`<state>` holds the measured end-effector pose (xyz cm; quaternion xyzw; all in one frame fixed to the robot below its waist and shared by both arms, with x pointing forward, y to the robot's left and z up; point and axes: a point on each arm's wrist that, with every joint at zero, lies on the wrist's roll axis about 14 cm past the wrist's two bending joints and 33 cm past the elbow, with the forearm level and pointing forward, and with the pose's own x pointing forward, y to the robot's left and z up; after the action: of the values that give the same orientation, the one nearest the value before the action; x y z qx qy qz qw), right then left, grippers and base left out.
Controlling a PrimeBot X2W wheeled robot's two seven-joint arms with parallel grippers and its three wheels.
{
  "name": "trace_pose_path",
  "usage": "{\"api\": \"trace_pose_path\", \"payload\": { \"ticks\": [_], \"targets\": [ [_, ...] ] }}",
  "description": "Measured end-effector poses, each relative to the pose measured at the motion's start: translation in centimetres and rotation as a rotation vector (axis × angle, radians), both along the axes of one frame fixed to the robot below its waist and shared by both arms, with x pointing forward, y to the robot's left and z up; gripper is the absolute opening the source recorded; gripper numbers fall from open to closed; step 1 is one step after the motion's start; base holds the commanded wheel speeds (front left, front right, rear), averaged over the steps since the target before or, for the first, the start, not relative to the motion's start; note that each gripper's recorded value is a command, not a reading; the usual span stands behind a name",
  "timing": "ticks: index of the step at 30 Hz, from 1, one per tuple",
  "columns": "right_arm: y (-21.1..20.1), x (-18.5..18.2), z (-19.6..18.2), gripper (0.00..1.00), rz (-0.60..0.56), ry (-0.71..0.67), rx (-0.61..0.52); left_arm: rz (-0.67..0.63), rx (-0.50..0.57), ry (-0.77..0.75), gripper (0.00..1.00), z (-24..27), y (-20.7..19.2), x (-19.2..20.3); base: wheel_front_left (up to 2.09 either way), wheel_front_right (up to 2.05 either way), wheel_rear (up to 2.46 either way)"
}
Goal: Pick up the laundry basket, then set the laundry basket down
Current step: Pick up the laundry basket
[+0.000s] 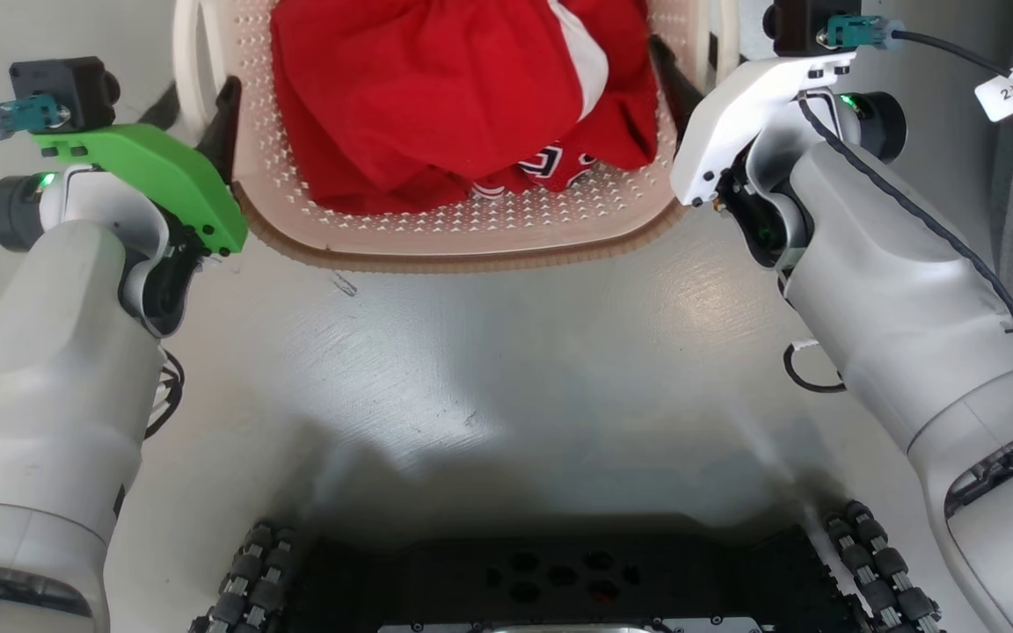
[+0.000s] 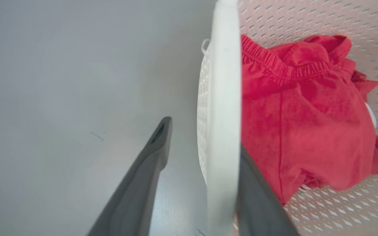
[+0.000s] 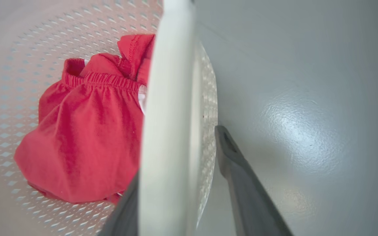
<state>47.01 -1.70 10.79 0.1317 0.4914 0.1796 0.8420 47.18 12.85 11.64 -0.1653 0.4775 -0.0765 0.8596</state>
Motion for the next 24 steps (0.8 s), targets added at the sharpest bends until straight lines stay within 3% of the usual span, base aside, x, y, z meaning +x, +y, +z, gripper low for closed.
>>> {"api": "trace_pose_path", "payload": {
  "ticks": [24],
  "targets": [
    [0.0,0.8,3.1,0.00,-0.022,-0.052,-0.002,0.007,-0.032,-0.051,0.00,3.0,-1.5,0.4,0.00,0.00,0.00]
  ]
}}
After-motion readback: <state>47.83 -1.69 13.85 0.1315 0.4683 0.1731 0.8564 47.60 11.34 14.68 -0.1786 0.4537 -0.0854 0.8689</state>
